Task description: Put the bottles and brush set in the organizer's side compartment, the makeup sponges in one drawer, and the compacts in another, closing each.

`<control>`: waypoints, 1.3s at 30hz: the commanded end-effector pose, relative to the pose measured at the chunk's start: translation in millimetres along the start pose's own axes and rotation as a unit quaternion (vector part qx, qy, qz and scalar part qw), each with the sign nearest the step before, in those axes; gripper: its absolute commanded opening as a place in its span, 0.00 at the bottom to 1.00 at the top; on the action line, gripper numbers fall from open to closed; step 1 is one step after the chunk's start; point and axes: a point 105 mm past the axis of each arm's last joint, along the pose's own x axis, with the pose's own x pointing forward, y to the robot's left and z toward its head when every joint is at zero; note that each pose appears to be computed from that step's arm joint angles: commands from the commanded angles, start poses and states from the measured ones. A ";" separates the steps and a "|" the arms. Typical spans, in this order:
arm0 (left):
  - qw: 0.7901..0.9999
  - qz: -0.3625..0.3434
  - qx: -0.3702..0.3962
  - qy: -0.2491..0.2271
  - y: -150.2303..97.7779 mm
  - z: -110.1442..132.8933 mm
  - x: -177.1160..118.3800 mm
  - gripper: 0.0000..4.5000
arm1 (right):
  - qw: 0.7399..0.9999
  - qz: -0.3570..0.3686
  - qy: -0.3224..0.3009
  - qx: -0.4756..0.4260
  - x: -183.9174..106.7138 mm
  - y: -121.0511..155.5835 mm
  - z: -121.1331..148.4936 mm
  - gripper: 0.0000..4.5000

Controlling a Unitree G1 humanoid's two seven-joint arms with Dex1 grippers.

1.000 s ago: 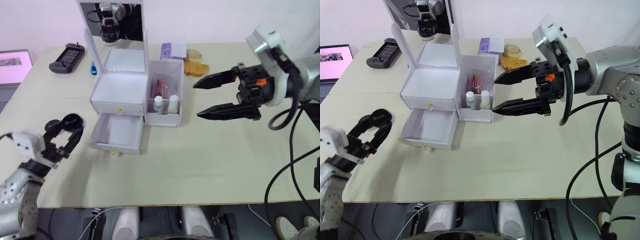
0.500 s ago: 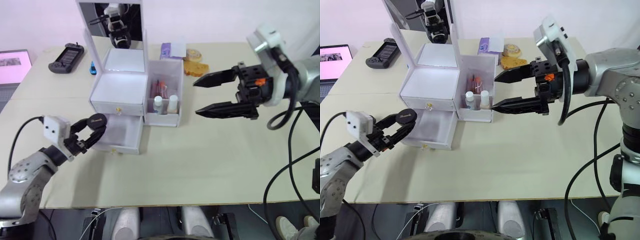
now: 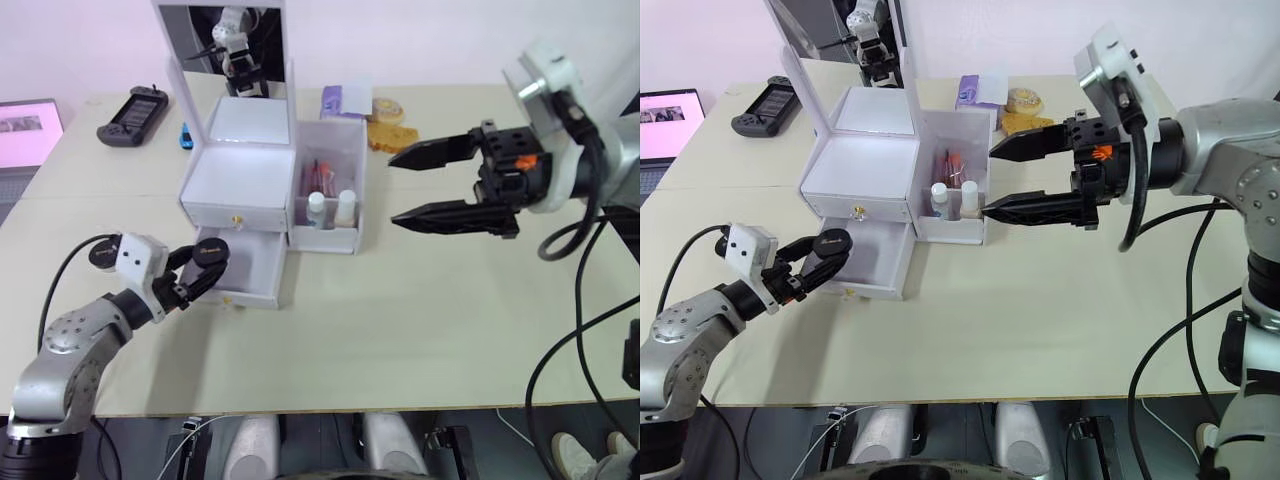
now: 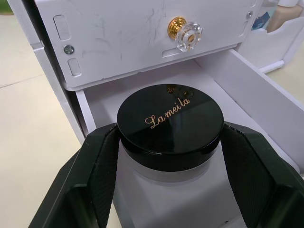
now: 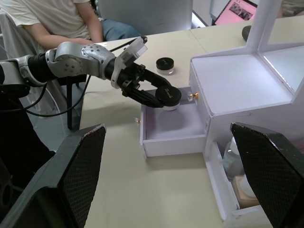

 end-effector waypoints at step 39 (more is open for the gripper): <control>0.928 0.373 0.005 0.006 75.0 -44.9 -235.3 0.98 | 0.995 -0.086 0.023 -0.045 4.0 -65.8 -50.9 1.00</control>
